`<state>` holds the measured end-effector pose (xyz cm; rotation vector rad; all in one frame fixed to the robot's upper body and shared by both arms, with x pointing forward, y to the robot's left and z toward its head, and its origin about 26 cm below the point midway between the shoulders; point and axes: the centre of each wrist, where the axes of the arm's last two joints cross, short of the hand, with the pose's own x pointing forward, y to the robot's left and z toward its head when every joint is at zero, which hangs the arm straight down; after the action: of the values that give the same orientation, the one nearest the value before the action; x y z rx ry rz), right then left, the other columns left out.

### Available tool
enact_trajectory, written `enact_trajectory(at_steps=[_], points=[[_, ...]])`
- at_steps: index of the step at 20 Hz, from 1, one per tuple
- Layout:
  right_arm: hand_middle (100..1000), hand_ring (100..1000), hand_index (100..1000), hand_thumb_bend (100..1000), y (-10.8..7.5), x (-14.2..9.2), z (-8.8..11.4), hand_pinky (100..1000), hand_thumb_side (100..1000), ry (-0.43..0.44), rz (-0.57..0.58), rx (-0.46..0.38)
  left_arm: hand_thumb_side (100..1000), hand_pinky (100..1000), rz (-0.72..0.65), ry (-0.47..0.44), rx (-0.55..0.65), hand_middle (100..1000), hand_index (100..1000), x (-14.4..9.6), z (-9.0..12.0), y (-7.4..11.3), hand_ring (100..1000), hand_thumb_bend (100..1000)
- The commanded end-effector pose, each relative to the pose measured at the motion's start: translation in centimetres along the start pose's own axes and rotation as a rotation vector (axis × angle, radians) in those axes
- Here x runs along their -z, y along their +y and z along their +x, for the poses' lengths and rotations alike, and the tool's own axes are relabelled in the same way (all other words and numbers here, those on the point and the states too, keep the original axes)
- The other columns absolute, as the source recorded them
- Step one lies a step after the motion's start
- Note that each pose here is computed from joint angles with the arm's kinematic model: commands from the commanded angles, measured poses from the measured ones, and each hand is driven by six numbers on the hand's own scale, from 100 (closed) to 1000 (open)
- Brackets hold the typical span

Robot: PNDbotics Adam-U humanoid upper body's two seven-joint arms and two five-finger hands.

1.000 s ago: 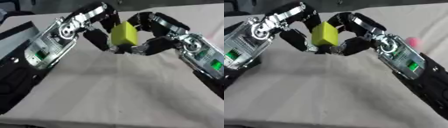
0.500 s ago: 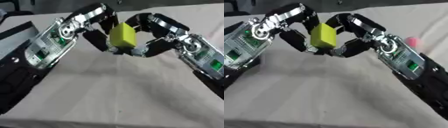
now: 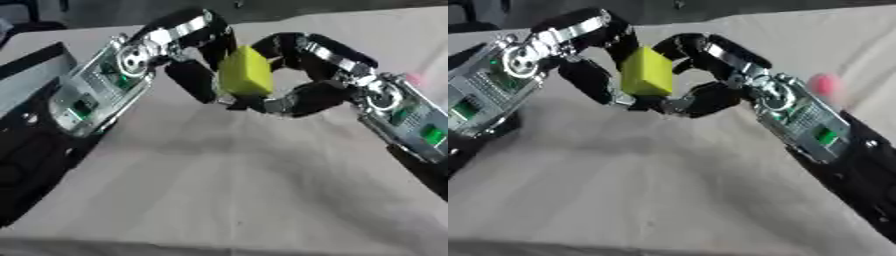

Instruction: Pick up the objects with one hand, pass them to the other hand, and then place them into the box on the other side of the table.

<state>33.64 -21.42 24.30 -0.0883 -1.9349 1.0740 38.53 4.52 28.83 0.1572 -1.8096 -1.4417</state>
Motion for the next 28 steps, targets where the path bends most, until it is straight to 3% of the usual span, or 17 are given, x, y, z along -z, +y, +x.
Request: enact_trajectory(at_steps=[1, 10, 17, 23, 28], points=[[667, 862, 834, 833, -0.8, 0.0, 0.3, 797, 232, 0.002, -0.03, -0.033, 100, 656, 0.021, -0.008, 0.018, 353, 223, -0.8, 0.0, 1.6, 452, 666], [686, 876, 851, 870, -0.9, -0.1, -0.2, 798, 263, 0.03, -0.098, -0.036, 100, 653, 0.013, 0.017, 0.03, 351, 214, -1.3, -0.9, 2.0, 450, 680], [679, 869, 842, 836, -0.8, -0.3, -0.8, 793, 235, 0.079, -0.124, -0.03, 100, 657, 0.038, 0.058, 0.06, 353, 220, -2.4, -2.2, 2.9, 455, 679], [676, 867, 836, 825, -0.7, -0.4, -0.6, 797, 225, 0.09, -0.12, -0.042, 100, 660, 0.129, 0.131, 0.073, 354, 215, -4.3, -4.4, 4.7, 458, 682], [673, 866, 834, 823, -0.8, -0.5, -0.3, 797, 224, 0.086, -0.112, -0.049, 100, 662, 0.236, 0.233, 0.074, 352, 214, -6.2, -7.7, 6.4, 459, 690]])
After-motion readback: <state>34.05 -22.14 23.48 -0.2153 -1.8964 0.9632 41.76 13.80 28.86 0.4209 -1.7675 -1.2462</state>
